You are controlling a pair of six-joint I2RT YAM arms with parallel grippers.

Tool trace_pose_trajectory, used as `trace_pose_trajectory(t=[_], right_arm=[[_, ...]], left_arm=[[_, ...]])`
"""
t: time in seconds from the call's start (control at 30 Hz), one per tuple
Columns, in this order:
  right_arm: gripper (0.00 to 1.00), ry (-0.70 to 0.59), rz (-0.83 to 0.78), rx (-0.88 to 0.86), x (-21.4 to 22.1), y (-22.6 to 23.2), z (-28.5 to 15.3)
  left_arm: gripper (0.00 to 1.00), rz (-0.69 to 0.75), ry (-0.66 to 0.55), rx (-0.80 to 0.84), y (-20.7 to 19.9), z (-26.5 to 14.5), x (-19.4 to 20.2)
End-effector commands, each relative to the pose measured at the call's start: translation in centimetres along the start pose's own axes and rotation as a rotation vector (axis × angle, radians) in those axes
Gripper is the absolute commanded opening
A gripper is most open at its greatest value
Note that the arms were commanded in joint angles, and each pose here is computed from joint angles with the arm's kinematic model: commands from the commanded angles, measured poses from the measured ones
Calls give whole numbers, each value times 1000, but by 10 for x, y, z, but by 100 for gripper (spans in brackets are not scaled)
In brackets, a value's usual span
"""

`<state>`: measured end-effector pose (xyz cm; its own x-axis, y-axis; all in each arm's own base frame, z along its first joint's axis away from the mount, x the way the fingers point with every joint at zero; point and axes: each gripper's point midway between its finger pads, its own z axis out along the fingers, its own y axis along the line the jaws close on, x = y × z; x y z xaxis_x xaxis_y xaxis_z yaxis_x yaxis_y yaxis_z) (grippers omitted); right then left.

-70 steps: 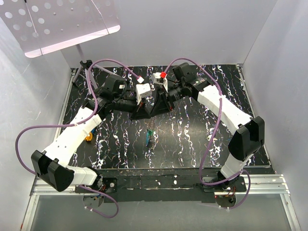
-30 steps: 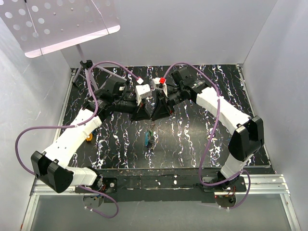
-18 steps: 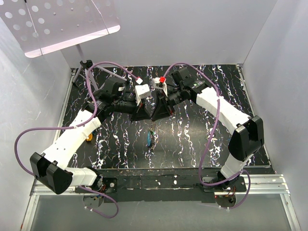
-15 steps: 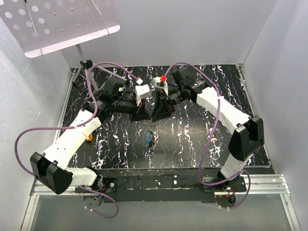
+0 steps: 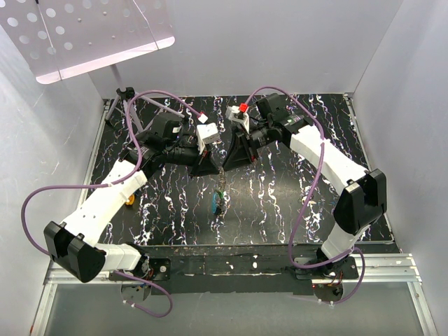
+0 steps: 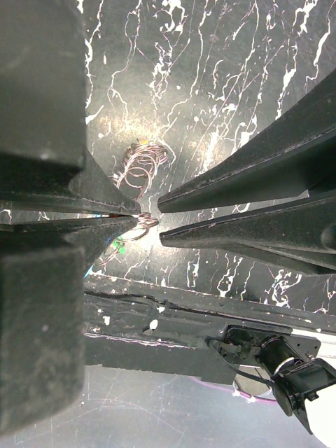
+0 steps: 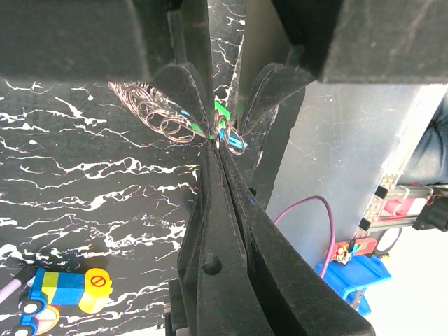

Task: Put the keys on the keyring
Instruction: Adjust the keyring.

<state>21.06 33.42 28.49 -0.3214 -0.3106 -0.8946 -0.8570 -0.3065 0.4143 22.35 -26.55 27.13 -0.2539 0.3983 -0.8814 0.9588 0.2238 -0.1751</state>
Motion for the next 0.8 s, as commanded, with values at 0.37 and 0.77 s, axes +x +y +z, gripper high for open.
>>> trace_pose_trajectory(t=[0.37, 0.77], right_arm=[[23, 30, -59, 7, -1, 5, 10], [31, 47, -76, 28, 1, 2, 11]], left_arm=[[0, 48, -71, 8, -9, -9, -19], [0, 42, -73, 9, -10, -9, -17]])
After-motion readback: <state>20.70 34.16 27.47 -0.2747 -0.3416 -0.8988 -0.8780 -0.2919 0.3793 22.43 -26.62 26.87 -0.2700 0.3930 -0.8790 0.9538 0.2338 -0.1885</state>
